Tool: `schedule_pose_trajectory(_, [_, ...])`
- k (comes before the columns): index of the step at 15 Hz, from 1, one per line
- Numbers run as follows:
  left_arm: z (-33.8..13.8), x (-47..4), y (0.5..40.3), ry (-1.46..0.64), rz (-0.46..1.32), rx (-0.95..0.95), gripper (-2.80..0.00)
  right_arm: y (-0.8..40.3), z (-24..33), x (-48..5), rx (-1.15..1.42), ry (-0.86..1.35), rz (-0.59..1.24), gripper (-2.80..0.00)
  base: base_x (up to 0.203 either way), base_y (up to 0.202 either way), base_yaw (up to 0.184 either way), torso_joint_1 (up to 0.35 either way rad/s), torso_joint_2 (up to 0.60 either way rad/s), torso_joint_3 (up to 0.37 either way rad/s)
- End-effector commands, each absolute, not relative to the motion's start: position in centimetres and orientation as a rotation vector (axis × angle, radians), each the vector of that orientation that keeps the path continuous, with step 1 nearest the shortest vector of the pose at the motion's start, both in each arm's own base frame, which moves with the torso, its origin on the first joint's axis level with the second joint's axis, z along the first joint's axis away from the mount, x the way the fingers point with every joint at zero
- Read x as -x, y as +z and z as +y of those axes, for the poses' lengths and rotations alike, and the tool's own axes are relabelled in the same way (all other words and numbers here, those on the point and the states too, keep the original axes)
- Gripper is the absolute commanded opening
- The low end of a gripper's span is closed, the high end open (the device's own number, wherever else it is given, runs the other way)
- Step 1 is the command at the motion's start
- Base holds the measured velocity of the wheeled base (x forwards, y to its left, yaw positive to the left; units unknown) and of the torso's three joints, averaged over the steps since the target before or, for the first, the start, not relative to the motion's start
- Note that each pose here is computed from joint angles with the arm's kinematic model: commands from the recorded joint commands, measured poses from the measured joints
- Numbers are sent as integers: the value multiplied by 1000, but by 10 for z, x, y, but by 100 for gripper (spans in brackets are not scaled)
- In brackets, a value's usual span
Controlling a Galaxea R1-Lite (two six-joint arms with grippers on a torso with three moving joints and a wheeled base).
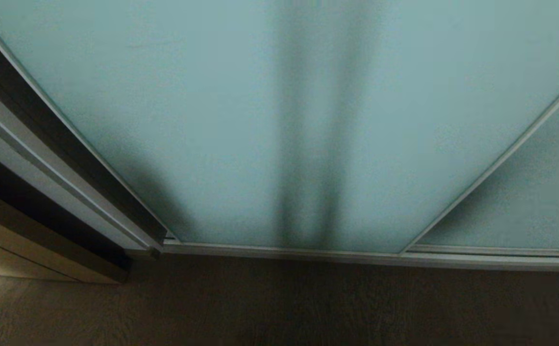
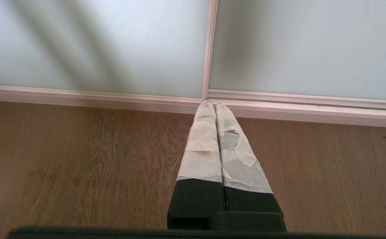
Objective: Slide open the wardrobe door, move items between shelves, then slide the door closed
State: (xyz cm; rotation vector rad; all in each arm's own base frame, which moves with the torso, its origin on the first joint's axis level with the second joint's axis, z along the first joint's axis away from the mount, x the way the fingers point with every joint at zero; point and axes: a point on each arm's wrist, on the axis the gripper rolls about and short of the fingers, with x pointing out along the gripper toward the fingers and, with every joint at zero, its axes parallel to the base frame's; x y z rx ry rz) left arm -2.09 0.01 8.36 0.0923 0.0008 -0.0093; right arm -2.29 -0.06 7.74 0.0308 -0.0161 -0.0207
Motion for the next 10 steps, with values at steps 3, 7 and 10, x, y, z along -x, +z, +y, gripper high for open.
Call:
schedule_pose_trajectory(3, [0,23,76,-30,-8,-104,-280,78,-1,23,-31,-21,-16,-280,0,0,0,0,0,0])
schedule_pose_trajectory(7, [0,23,76,-26,-6,-89,-280,78,-1,23,-31,-21,-16,-280,0,0,0,0,0,0])
schedule_pose_trajectory(10, [0,23,76,-27,-6,-88,-280,78,-1,23,-31,-20,-16,-280,0,0,0,0,0,0])
